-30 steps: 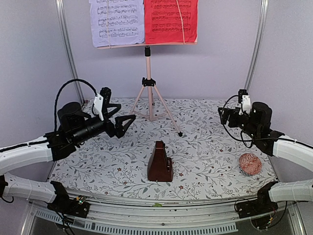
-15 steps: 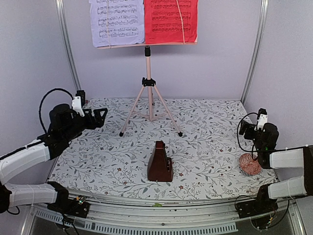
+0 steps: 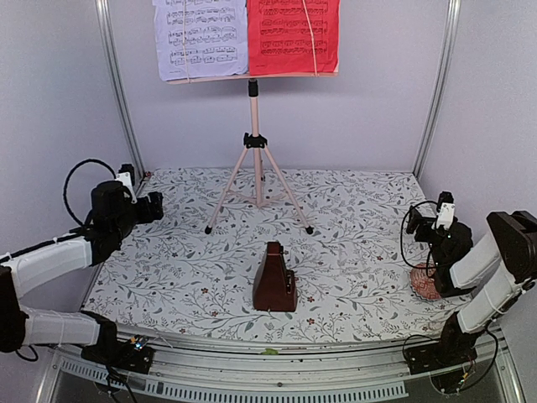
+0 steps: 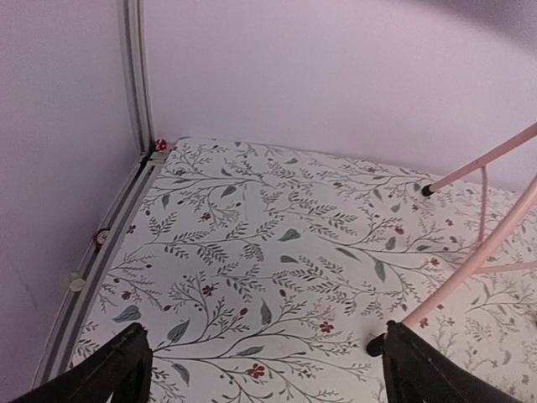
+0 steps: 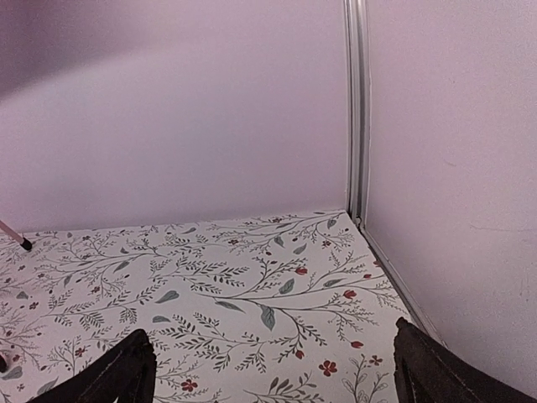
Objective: Set up the instrument practice props
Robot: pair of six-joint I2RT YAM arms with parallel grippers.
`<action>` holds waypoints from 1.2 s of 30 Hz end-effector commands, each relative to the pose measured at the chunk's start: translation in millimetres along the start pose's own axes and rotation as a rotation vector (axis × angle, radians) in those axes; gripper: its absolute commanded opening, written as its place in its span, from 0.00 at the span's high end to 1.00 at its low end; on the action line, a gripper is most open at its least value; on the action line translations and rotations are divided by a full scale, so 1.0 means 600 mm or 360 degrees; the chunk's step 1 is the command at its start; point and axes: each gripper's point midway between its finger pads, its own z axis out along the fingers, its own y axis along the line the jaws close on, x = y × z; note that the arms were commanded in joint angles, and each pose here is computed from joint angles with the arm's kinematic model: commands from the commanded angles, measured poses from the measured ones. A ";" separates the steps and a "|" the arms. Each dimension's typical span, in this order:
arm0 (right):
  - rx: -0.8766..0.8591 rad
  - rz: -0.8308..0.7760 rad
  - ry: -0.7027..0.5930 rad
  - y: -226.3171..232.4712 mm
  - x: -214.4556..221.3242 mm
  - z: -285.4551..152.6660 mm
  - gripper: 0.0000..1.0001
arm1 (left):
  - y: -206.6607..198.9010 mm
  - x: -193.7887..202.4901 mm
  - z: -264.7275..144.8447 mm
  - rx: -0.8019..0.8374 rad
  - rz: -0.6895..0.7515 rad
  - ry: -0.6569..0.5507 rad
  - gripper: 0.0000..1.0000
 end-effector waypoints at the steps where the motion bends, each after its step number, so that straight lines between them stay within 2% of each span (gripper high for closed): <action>1: -0.0040 0.0000 -0.0078 0.004 -0.027 0.012 0.01 | 0.090 0.024 0.024 -0.0367 0.0080 0.0018 0.04; 9: -0.0041 0.0002 -0.0091 0.003 -0.029 0.009 0.01 | 0.177 0.051 0.056 -0.0642 0.0077 -0.0159 0.04; 12: -0.0041 0.0003 -0.0090 0.003 -0.029 0.009 0.01 | 0.177 0.039 0.045 -0.0619 0.0118 -0.0344 0.04; 14: -0.0043 0.0004 -0.0092 0.004 -0.029 0.009 0.01 | 0.170 0.037 0.043 -0.0578 0.0163 -0.0375 0.04; 16: -0.0044 0.0006 -0.0093 0.004 -0.030 0.009 0.01 | 0.170 0.030 0.028 -0.0544 0.0161 -0.0483 0.04; 18: -0.0042 0.0006 -0.0093 0.004 -0.030 0.009 0.01 | 0.170 0.037 0.020 -0.0512 0.0168 -0.0530 0.04; 20: -0.0042 0.0005 -0.0091 0.004 -0.029 0.009 0.01 | 0.160 0.046 0.021 -0.0439 0.0181 -0.0498 0.04; 25: -0.0042 0.0004 -0.0092 0.004 -0.029 0.009 0.01 | 0.142 0.046 0.001 -0.0328 0.0245 -0.0634 0.04; 27: -0.0043 0.0004 -0.0093 0.004 -0.030 0.009 0.01 | 0.142 0.057 0.014 -0.0320 0.0225 -0.0547 0.04; 29: -0.0043 0.0004 -0.0090 0.004 -0.029 0.009 0.01 | 0.142 0.053 0.025 -0.0332 0.0253 -0.0546 0.04; 30: -0.0042 0.0005 -0.0092 0.004 -0.029 0.009 0.01 | 0.141 0.065 0.039 -0.0337 0.0269 -0.0468 0.04; 36: -0.0044 0.0005 -0.0092 0.004 -0.030 0.009 0.01 | 0.140 0.059 0.040 -0.0338 0.0263 -0.0480 0.04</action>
